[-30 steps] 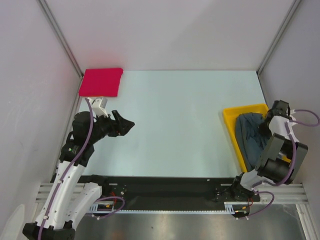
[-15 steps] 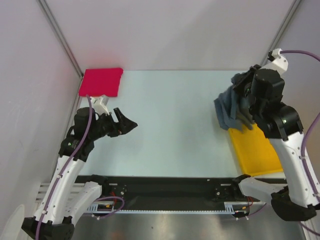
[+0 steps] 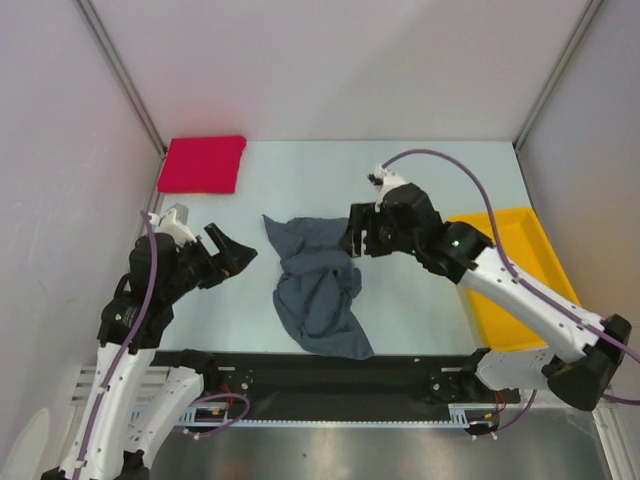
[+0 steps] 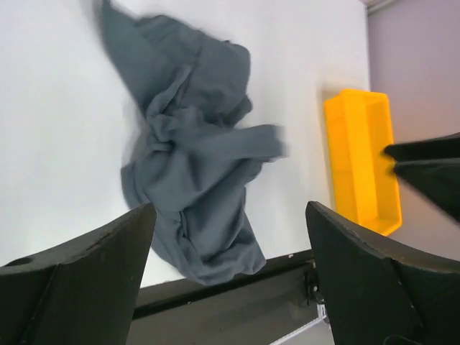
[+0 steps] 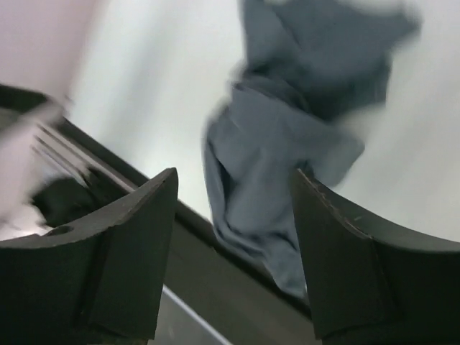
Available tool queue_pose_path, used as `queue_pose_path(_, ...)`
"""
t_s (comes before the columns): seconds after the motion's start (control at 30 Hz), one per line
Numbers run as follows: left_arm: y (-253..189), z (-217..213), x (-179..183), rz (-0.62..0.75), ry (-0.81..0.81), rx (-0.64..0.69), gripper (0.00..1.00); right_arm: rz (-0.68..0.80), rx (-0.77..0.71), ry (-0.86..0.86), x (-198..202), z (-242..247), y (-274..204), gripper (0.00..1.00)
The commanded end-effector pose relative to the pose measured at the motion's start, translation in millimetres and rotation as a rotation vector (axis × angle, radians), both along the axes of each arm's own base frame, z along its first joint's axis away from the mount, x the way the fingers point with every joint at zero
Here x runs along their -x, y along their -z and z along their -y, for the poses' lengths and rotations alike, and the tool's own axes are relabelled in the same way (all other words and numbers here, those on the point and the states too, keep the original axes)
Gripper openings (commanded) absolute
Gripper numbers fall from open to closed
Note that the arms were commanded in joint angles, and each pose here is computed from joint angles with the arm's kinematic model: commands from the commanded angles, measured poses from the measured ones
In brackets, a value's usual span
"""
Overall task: Fold and stack the t-shirts
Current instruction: Move the tshirt to the center of the board, then flatten the tshirt out
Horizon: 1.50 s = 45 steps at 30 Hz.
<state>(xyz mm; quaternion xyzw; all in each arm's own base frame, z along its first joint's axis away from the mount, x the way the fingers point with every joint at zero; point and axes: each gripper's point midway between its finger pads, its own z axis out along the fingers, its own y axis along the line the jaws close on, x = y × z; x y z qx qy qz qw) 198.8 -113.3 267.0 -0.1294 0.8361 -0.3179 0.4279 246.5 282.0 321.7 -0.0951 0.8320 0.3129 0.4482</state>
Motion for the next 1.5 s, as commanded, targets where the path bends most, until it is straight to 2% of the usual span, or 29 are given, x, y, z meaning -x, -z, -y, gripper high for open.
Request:
queue_pose_path(0.0,24.3,-16.7,-1.9,-0.119,-0.123,-0.037,0.91,-0.262,0.044,-0.096,21.5,16.2,66.1,0.7)
queue_pose_path(0.03,32.2,-17.9,-4.0,-0.146,-0.134,-0.047,0.91,-0.339,0.059,-0.106,25.7,25.7,93.7,0.71)
queue_pose_path(0.07,35.6,-16.6,-10.3,-0.147,-0.137,-0.045,0.9,-0.36,0.042,-0.041,6.2,47.0,103.1,0.71)
queue_pose_path(0.1,54.9,-15.4,-17.9,-0.202,-0.14,-0.064,0.89,-0.352,0.0,-0.066,-0.9,45.6,106.3,0.71)
queue_pose_path(0.17,73.4,-14.3,-34.1,-0.219,-0.155,-0.073,0.88,-0.356,-0.008,-0.037,-24.3,53.0,130.2,0.71)
queue_pose_path(0.23,86.4,-12.6,-61.6,-0.231,-0.166,-0.072,0.88,-0.269,-0.051,-0.058,-55.0,37.4,122.3,0.71)
queue_pose_path(0.27,90.3,-8.5,-72.1,-0.223,-0.147,-0.071,0.88,-0.301,-0.031,-0.068,-71.6,27.8,144.7,0.72)
queue_pose_path(0.33,112.7,-1.3,-94.6,-0.256,-0.106,-0.073,0.89,-0.313,-0.023,-0.072,-97.3,16.7,156.1,0.73)
queue_pose_path(0.4,108.7,5.3,-126.2,-0.187,-0.062,-0.081,0.88,-0.378,0.001,-0.073,-125.1,4.5,177.4,0.76)
queue_pose_path(0.47,137.9,3.6,-149.6,-0.26,-0.055,-0.135,0.88,-0.391,-0.018,-0.079,-143.8,-6.4,173.4,0.76)
queue_pose_path(0.5,135.0,4.8,-165.5,-0.254,-0.053,-0.138,0.88,-0.436,-0.008,-0.068,-149.9,-7.5,192.6,0.78)
queue_pose_path(0.63,166.9,2.0,-202.9,-0.321,-0.078,-0.157,0.86,-0.488,-0.056,-0.026,-172.3,-11.7,213.8,0.77)
queue_pose_path(0.67,182.2,4.6,-210.1,-0.35,-0.075,-0.153,0.85,-0.507,-0.064,-0.017,-175.9,-10.7,218.9,0.75)
queue_pose_path(0.77,188.1,11.2,-230.5,-0.338,-0.067,-0.13,0.81,-0.564,-0.081,-0.005,-184.2,-8.0,238.9,0.71)
queue_pose_path(0.8,203.7,12.2,-230.2,-0.383,-0.061,-0.135,0.79,-0.58,-0.08,-0.007,-185.4,-8.0,247.7,0.7)
queue_pose_path(0.97,216.4,13.8,-238.6,-0.425,-0.064,-0.14,0.77,-0.615,-0.097,-0.02,-185.6,-16.2,260.6,0.68)
queue_pose_path(1.03,225.8,13.7,-240.5,-0.441,-0.064,-0.142,0.68,-0.614,-0.108,-0.016,-190.9,-18.4,268.0,0.64)
queue_pose_path(1.07,224.4,14.9,-246.5,-0.43,-0.059,-0.141,0.64,-0.629,-0.121,-0.007,-192.4,-18.6,269.8,0.59)
queue_pose_path(1.1,224.8,18.0,-248.8,-0.424,-0.038,-0.136,0.53,-0.637,-0.127,-0.002,-194.4,-19.3,272.0,0.56)
queue_pose_path(1.13,229.6,19.0,-251.4,-0.428,-0.03,-0.139,0.46,-0.635,-0.136,0.003,-198.4,-20.3,269.5,0.54)
queue_pose_path(1.17,225.7,19.6,-257.5,-0.412,-0.029,-0.135,0.39,-0.637,-0.139,0.002,-199.7,-22.1,270.8,0.46)
queue_pose_path(1.2,223.9,22.8,-259.2,-0.402,-0.015,-0.127,0.23,-0.623,-0.145,0.005,-204.0,-22.6,266.7,0.37)
queue_pose_path(1.23,217.6,23.5,-263.9,-0.374,-0.005,-0.132,0.14,-0.613,-0.144,0.011,-208.3,-20.7,263.3,0.26)
queue_pose_path(1.27,205.9,24.5,-270.8,-0.343,-0.001,-0.137,0.05,-0.581,-0.147,0.015,-216.7,-22.9,250.9,0.11)
queue_pose_path(1.3,197.8,24.0,-272.1,-0.325,0.01,-0.149,0.0,-0.573,-0.143,0.028,-220.9,-19.3,244.0,0.04)
queue_pose_path(1.33,187.1,23.1,-274.8,-0.301,0.01,-0.157,0.01,-0.552,-0.135,0.048,-226.9,-15.9,233.2,0.0)
queue_pose_path(1.37,153.8,23.2,-278.9,-0.229,0.006,-0.154,0.0,-0.529,-0.096,0.103,-234.4,-6.6,220.6,0.0)
queue_pose_path(1.43,114.4,20.4,-276.6,-0.145,-0.005,-0.171,0.0,-0.425,-0.06,0.163,-243.6,13.3,175.7,0.0)
queue_pose_path(1.47,75.3,19.9,-270.5,-0.064,-0.009,-0.165,0.0,-0.391,-0.01,0.232,-244.8,29.2,164.9,0.0)
